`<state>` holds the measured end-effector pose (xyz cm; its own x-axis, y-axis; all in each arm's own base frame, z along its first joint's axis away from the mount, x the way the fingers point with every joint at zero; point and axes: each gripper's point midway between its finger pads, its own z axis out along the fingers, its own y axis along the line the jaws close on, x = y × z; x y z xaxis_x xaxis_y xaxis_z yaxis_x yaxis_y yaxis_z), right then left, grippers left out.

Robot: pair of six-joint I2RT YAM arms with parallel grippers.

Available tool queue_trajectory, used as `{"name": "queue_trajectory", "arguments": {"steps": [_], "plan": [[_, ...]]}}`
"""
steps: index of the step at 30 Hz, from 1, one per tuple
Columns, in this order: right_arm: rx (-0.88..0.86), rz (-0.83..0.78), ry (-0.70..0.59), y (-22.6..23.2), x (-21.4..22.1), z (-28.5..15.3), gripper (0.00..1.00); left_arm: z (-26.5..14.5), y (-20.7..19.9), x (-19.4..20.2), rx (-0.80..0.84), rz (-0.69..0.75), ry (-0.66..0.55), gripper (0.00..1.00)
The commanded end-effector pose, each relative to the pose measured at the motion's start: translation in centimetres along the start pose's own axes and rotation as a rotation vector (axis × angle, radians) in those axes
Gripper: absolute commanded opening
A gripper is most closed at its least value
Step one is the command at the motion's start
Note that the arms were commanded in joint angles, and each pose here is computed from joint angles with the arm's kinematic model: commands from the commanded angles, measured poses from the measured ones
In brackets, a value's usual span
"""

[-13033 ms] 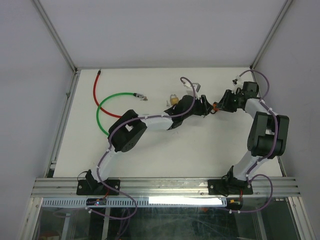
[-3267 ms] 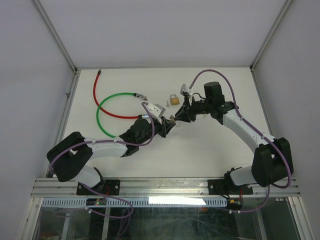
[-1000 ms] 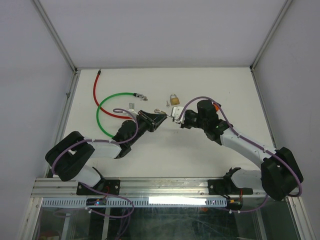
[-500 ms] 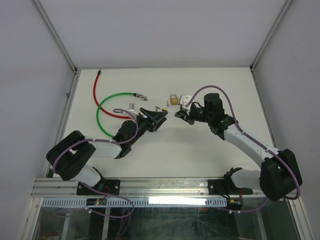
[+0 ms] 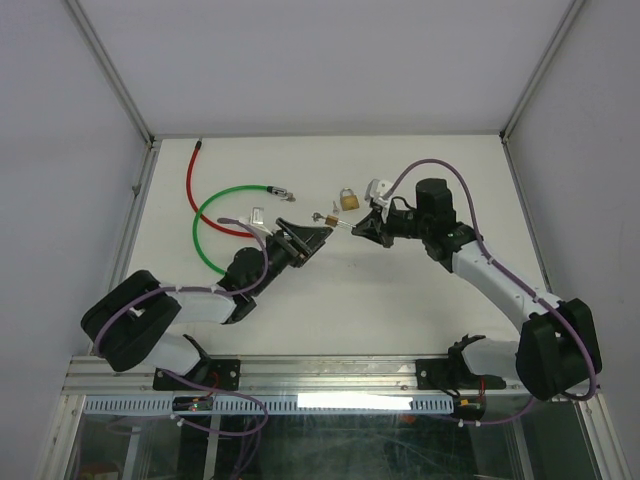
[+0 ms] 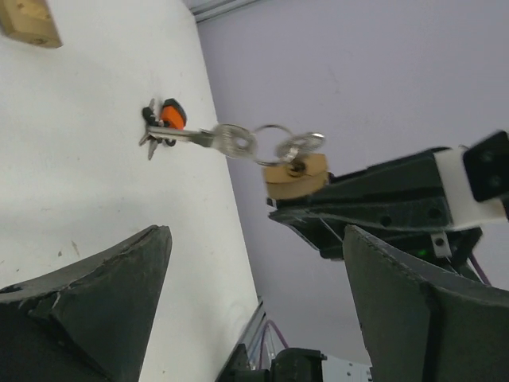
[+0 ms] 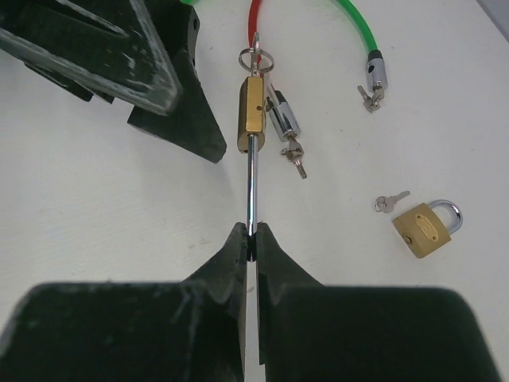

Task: Lock with the key
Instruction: Lock the lock.

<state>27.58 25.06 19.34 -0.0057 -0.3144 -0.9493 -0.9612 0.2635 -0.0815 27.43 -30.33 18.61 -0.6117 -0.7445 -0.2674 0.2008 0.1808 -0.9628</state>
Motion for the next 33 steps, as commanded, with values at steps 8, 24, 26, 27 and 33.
{"name": "queue_trajectory", "arguments": {"steps": [8,24,26,27,33], "plan": [[-0.119,-0.024,-0.058,0.8,-3.3,-1.1,0.0,-4.9,-7.2,-0.1,0.395,0.422,-0.028,0.99],[-0.209,0.003,-0.056,1.8,-2.9,-1.7,0.0,-8.3,-7.5,-0.3,0.499,0.74,-0.055,0.99],[-0.215,0.007,-0.057,1.8,-2.9,-1.7,0.0,-8.3,-7.2,-0.4,0.482,0.763,-0.053,0.99],[-0.219,0.012,-0.057,1.9,-2.8,-1.7,0.0,-8.3,-7.1,-0.4,0.476,0.777,-0.053,0.99],[-0.253,0.011,-0.059,2.4,-2.7,-1.8,0.0,-8.4,-6.5,-0.3,0.457,0.826,-0.033,0.99]]}}
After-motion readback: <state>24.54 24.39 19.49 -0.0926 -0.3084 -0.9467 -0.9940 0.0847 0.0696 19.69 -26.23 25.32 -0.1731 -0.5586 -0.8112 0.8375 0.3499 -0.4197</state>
